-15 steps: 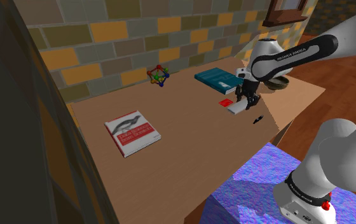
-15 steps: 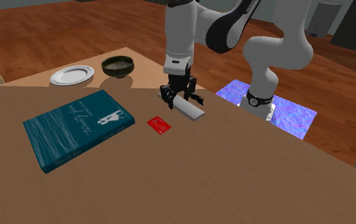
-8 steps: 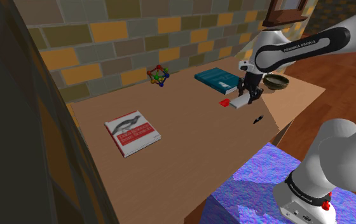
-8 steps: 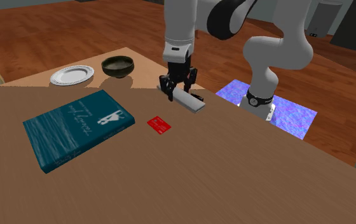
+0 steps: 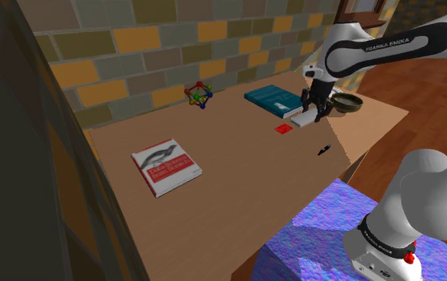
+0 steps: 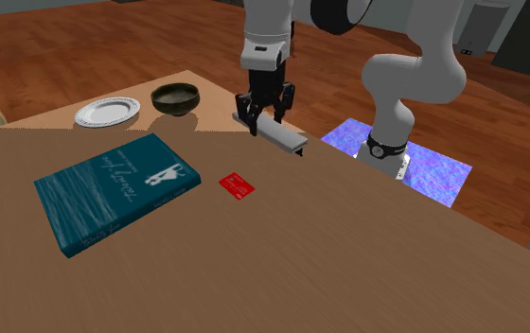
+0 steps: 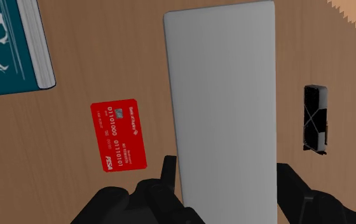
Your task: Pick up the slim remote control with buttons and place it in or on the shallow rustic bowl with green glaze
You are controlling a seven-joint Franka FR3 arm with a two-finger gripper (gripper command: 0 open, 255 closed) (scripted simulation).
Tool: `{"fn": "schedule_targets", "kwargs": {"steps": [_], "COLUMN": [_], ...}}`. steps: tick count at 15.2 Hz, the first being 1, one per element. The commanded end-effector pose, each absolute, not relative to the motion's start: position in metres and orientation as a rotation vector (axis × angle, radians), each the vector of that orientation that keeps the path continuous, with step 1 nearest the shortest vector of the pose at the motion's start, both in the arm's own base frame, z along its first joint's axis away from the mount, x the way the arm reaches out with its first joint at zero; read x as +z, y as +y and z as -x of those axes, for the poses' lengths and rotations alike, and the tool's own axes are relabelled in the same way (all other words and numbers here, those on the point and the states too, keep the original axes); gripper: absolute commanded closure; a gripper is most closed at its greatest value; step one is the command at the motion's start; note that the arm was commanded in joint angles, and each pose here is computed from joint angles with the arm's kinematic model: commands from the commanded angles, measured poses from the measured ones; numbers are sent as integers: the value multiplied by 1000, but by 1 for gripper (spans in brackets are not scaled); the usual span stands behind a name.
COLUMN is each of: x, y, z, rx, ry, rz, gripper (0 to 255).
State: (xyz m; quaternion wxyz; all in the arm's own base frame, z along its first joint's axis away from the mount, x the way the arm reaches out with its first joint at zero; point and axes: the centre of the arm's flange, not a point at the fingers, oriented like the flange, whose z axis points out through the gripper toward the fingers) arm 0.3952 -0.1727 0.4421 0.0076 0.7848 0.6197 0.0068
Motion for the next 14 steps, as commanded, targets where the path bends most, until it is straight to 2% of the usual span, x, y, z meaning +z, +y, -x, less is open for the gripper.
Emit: {"fn": "schedule_targets", "kwargs": {"steps": [1, 6, 14], "x": [453, 478, 478], "y": [-173, -173, -278], "z": [-395, -395, -396], "rx": [21, 21, 21], "ry": [1938, 1938, 1938], "rz": [-2454, -2454, -2454], "gripper": [255, 255, 255]}}
